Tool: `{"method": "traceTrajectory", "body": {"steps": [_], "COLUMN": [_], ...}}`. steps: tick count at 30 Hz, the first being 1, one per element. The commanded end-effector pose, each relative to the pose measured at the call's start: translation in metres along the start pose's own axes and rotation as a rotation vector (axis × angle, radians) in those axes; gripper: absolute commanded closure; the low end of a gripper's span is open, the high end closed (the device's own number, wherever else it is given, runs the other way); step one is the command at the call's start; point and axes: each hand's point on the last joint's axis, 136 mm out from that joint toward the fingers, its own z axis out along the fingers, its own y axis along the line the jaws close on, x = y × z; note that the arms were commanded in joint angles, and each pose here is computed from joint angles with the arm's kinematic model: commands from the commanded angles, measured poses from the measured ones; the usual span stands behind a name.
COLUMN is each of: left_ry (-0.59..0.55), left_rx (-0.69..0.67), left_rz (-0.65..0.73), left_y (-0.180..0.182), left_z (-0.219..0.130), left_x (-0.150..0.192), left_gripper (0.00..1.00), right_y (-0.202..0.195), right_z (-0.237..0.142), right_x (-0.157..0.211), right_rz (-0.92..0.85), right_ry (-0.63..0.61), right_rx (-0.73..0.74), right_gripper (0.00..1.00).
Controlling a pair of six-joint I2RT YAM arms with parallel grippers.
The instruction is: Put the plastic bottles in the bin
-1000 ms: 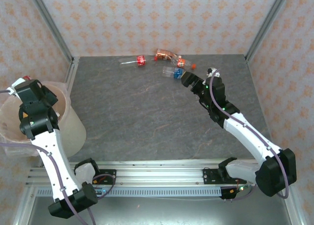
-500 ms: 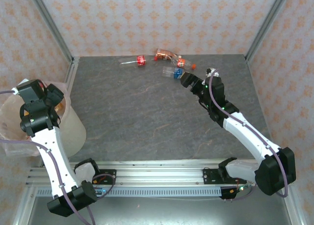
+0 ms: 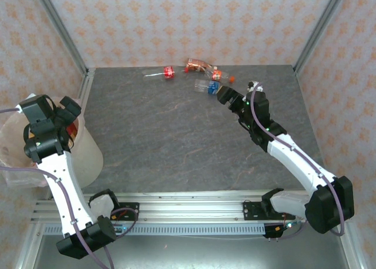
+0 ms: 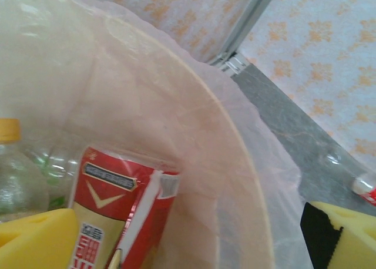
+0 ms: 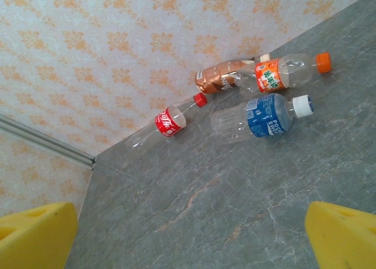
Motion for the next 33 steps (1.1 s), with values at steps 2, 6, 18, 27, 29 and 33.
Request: {"method": "traceTrajectory", "body": {"steps": [2,6,18,27,29,33], "left_ry": [0.017,0.040,0.122,0.277,0.315,0.365], "left_rx": [0.100,0.266,0.685,0.803,0.817,0.785], "left_rz": [-0.023,-0.044,0.039,0.246,0.266,0.316], "left_y": [-0.022,-0.053,-0.177,-0.259,-0.273,-0.285], "left_z": [-0.019,-0.031,-0.058,-0.063,-0.059,-0.047], "left_x": [-0.009,-0.009,0.029,0.108,0.128,0.161], "left_gripper": [0.00,0.00,0.00,0.00,0.00,0.00], "right_y": [-0.015,-0.028,-0.068,-0.094,-0.096,-0.098], "right_z": [0.000,0.006,0.048,0.101,0.115,0.143], "right_x": [-0.007,-0.003,0.011,0.034,0.037,0.042], "right_rz": [0.021,0.041,0.184,0.279,0.322,0.438], "right_ry": [-0.031,-0.014,0.167,0.406,0.424,0.468], "right_rx": [0.077,0.104,0.151,0.293,0.312,0.356], "right_gripper": [0.01,0.01,0.01,0.00,0.00,0.00]}}
